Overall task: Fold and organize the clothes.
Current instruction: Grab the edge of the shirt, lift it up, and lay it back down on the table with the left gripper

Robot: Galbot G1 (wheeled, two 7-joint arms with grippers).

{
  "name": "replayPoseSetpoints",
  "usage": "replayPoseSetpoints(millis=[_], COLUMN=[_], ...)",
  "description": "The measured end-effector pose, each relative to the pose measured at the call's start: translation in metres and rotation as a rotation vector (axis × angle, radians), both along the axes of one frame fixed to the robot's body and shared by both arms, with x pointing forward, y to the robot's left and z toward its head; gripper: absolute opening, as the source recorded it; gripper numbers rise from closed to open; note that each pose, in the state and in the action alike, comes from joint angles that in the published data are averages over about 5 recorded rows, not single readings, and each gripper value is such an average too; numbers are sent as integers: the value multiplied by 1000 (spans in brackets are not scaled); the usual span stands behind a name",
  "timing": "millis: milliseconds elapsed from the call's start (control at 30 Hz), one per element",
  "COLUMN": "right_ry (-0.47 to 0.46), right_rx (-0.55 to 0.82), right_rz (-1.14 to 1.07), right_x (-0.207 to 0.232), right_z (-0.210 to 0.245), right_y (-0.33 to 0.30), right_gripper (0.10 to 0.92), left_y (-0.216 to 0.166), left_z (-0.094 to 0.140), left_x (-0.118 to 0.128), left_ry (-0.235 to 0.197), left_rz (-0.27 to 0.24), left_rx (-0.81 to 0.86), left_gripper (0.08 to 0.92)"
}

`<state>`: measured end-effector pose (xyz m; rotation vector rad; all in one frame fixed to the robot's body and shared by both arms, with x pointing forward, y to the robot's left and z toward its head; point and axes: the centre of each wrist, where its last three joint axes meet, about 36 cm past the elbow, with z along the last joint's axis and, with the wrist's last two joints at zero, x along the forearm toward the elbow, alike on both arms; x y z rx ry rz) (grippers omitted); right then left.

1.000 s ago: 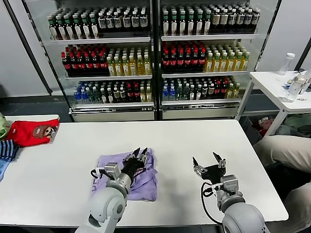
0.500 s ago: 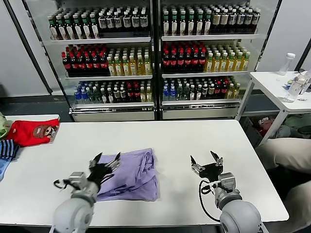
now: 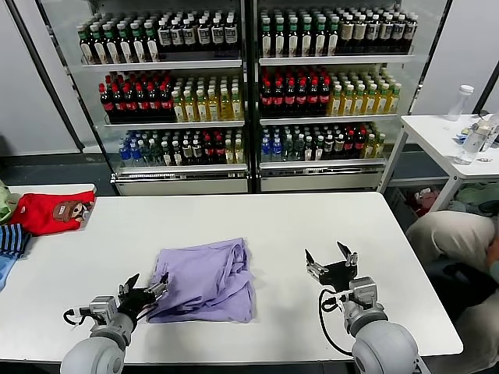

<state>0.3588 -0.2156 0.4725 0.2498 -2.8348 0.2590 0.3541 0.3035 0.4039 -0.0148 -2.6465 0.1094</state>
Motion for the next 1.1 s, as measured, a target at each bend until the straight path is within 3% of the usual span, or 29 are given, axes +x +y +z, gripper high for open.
replayPoseSetpoints(millis=[200,733,933,1100], right_ry=[-1,1,-4,-13], right_rx=[-1,-4,-11,-14], right_rz=[0,1,3,4], right_x=[0,1,-1,0], right_z=[0,-2,0,4], right_y=[0,4,3,3], right_gripper=[823,823,823,823], left_y=[1,-6,-7,11], left_z=[-7,-18,-15,7], left_x=[1,-2,-2,-6], left_ry=[22,51,33,-15], left_rz=[-6,-14,-16,0], left_rx=[-32,-73,-49,13], left_gripper=[714,247,107,100])
